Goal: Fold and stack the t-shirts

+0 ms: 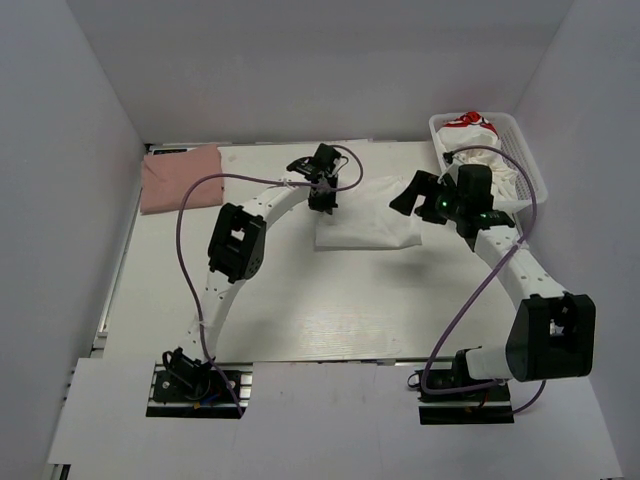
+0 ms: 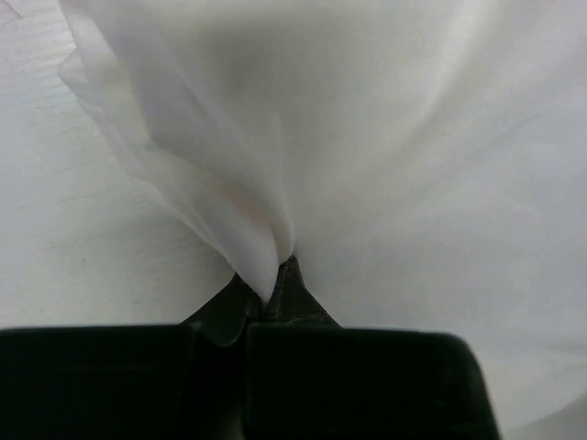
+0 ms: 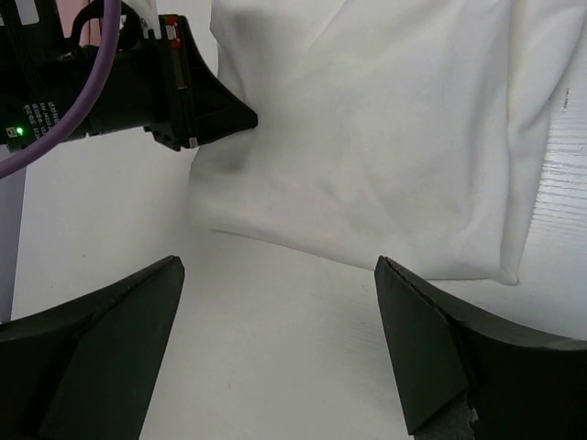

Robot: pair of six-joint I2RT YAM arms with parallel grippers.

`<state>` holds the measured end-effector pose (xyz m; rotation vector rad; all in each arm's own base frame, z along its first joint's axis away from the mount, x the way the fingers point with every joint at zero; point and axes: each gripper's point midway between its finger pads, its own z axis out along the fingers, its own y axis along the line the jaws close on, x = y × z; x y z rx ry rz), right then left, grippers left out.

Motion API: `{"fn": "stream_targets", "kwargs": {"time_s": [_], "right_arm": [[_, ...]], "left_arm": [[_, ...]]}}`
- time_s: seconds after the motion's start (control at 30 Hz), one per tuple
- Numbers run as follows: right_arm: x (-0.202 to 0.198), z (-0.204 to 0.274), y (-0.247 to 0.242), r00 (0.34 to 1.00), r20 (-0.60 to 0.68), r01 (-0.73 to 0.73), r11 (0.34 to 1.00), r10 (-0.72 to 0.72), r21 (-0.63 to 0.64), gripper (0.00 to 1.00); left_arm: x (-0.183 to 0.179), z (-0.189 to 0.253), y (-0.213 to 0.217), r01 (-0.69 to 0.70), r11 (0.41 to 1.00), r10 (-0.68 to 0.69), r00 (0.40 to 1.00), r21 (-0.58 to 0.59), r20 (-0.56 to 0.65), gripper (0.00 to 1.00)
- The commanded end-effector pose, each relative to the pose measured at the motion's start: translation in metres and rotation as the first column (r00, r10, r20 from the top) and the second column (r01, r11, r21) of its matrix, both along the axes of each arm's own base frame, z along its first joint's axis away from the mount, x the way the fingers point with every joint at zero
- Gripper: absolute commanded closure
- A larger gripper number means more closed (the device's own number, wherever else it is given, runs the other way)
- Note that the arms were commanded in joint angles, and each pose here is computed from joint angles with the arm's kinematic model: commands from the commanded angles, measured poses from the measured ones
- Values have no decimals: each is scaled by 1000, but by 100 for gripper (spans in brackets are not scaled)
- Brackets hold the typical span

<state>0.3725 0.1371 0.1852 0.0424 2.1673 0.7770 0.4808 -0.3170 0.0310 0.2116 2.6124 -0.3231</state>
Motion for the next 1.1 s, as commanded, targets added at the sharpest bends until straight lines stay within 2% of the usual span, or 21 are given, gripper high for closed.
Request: {"fn": "stream_targets", "kwargs": {"time_s": [0.0, 0.03, 0.1, 0.13, 0.17, 0.2, 0.23, 0.37, 0.5, 0.77, 1.07], "right_arm": [[-1, 12, -9, 998, 58, 26, 999, -24, -38, 10], [-1, 14, -12, 997, 70, 37, 998, -33, -48, 10], [-4, 13, -16, 996, 79, 50, 996, -45, -68, 10], [-4, 16, -18, 995, 87, 59, 996, -53, -70, 10], [-6, 15, -21, 994, 92, 69, 994, -62, -80, 10], [-7, 14, -20, 994, 91, 67, 994, -59, -86, 10], [-8, 16, -22, 993, 99, 73, 993, -64, -89, 10], [-11, 14, -28, 991, 109, 96, 989, -83, -115, 10], [-13, 8, -27, 993, 86, 92, 989, -82, -117, 10], [-9, 11, -24, 995, 72, 81, 992, -74, -101, 10], [-5, 23, -22, 993, 82, 94, 993, -88, -77, 10]], "left_arm": [[-1, 13, 29, 26, 976, -38, 998, 215, 54, 100], [13, 28, 52, 5, 962, -36, 994, 273, 105, 100], [24, 79, 68, -15, 963, -44, 976, 268, 214, 100], [28, 97, 81, 10, 950, -94, 962, 312, 256, 100], [23, 97, 94, 25, 936, -122, 959, 352, 256, 100], [29, 142, 105, -13, 938, -122, 923, 346, 366, 100], [23, 143, 115, 21, 914, -183, 913, 406, 364, 100], [23, 193, 162, -33, 889, -196, 874, 456, 445, 100], [25, 217, 206, -95, 859, -180, 864, 504, 470, 100], [46, 232, 286, -191, 819, -124, 862, 541, 492, 100], [83, 257, 327, -256, 830, -70, 834, 496, 547, 100]]}}
